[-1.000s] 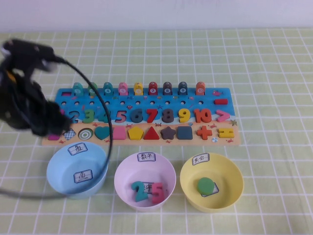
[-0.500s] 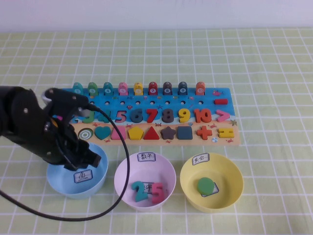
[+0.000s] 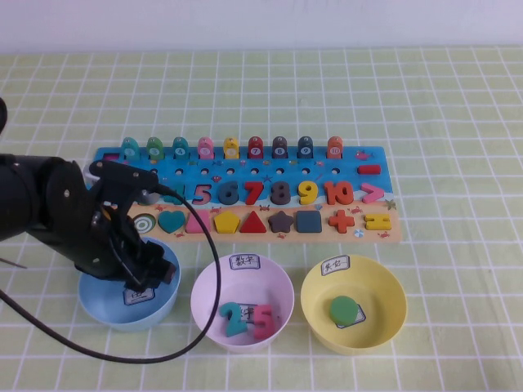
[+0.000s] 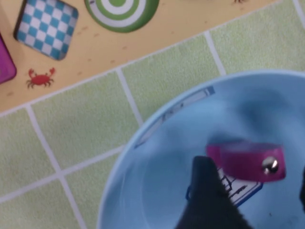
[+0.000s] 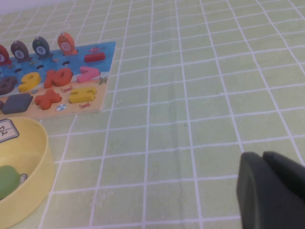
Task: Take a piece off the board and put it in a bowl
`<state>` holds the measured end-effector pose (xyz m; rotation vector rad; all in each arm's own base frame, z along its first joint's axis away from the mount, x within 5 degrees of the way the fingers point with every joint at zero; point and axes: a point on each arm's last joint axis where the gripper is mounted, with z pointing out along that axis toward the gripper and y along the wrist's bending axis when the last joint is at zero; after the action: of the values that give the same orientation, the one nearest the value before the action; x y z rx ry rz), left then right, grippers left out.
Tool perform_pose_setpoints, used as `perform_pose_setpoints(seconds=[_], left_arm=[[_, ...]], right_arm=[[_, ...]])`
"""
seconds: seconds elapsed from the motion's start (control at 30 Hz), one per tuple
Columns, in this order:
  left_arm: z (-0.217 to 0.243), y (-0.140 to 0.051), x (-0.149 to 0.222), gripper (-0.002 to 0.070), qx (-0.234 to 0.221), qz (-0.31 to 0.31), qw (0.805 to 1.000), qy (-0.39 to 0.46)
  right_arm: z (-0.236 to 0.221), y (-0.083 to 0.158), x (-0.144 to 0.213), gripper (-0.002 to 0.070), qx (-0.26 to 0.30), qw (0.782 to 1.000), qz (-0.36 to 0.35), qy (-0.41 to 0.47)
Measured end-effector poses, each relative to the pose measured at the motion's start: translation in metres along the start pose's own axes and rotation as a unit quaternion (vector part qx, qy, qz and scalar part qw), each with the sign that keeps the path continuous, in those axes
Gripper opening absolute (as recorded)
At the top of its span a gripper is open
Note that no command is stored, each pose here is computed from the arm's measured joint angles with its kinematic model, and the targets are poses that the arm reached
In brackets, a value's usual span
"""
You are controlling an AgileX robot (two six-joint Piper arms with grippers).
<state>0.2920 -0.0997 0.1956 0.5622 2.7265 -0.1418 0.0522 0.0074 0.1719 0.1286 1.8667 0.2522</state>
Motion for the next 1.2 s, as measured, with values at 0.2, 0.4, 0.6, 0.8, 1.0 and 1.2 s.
perform_pose_setpoints(seconds=[0.2, 0.4, 0.6, 0.8, 1.0, 1.2], left_arm=[[-0.023, -0.001, -0.003, 0.0349, -0.005, 0.004, 0.999, -0.045], [-0.109, -0.006, -0.001, 0.0068, -0.027, 0.047, 0.979, -0.198], [-0.193, -0.015, 0.039, 0.0004, -0.041, 0.067, 0.950, -0.303], [-0.209, -0.022, 0.103, -0.0001, -0.049, 0.080, 0.934, -0.345], [-0.185, -0.030, 0.165, -0.0001, -0.015, 0.064, 0.935, -0.348], [-0.160, -0.035, 0.199, -0.0001, 0.005, 0.059, 0.943, -0.328]], right_arm=[[0.000, 0.000, 0.000, -0.0018, 0.000, 1.000, 0.000, 0.000], [0.000, 0.000, 0.000, -0.0018, 0.000, 1.000, 0.000, 0.000], [0.000, 0.000, 0.000, -0.0018, 0.000, 1.000, 0.000, 0.000], [0.000, 0.000, 0.000, -0.0018, 0.000, 1.000, 0.000, 0.000], [0.000, 0.000, 0.000, -0.0018, 0.000, 1.000, 0.000, 0.000], [0.000, 0.000, 0.000, -0.0018, 0.000, 1.000, 0.000, 0.000]])
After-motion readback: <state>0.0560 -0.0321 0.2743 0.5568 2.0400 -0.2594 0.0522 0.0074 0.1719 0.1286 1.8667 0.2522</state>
